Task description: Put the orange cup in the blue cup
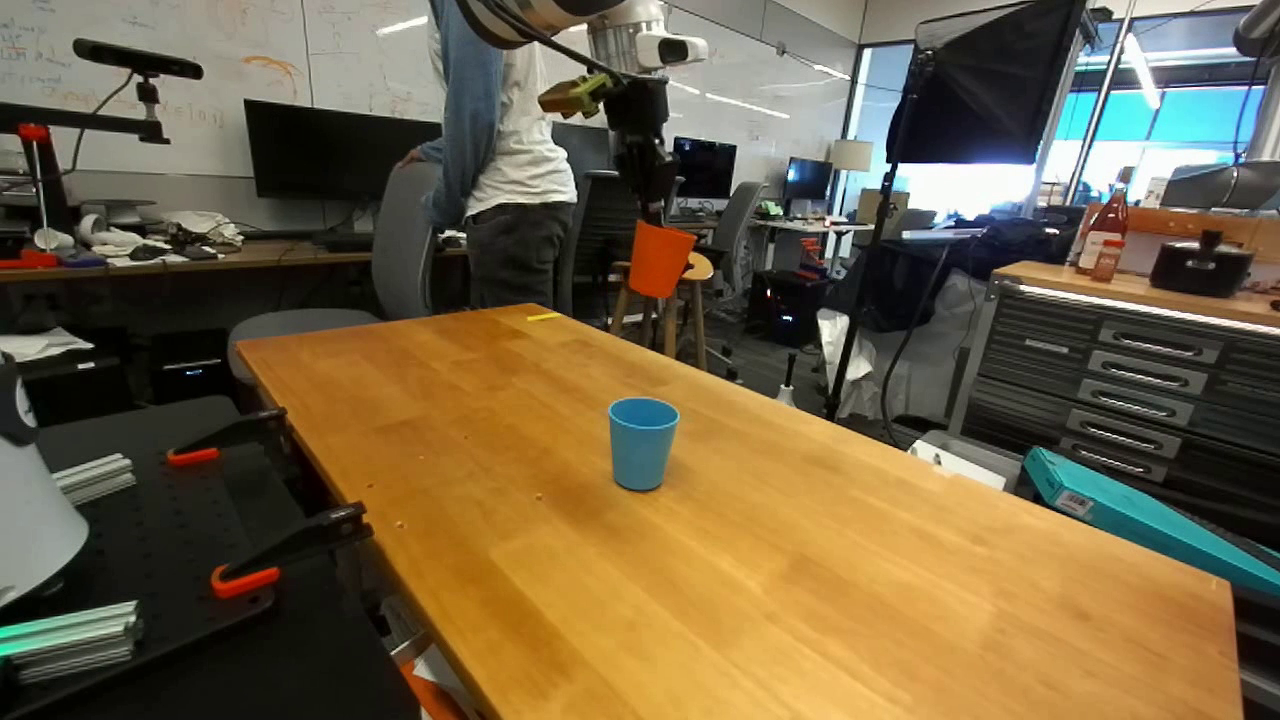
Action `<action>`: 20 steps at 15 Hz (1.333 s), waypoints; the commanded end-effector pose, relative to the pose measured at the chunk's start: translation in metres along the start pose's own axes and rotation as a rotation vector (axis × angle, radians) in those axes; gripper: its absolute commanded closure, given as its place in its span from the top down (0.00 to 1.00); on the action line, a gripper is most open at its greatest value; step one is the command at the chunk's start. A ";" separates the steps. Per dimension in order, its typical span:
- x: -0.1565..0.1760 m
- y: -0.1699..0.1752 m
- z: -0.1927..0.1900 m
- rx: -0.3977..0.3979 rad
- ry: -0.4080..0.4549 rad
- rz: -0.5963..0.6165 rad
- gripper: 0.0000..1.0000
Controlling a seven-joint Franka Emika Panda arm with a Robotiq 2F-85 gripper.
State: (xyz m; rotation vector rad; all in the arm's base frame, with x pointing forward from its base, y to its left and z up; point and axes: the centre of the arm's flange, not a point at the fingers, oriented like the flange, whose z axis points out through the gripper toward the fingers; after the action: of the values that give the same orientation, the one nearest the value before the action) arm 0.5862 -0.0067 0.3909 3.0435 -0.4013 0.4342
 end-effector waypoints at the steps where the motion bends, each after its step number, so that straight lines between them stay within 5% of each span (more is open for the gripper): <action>1: 0.000 0.021 -0.009 -0.035 -0.009 0.012 0.01; 13: -0.023 0.103 -0.042 -0.099 -0.121 0.126 0.01; 20: -0.033 0.125 -0.025 -0.116 -0.121 0.116 0.01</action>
State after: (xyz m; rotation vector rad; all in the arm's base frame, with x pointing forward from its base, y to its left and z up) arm 0.5269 -0.1096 0.4064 2.9591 -0.6274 0.1990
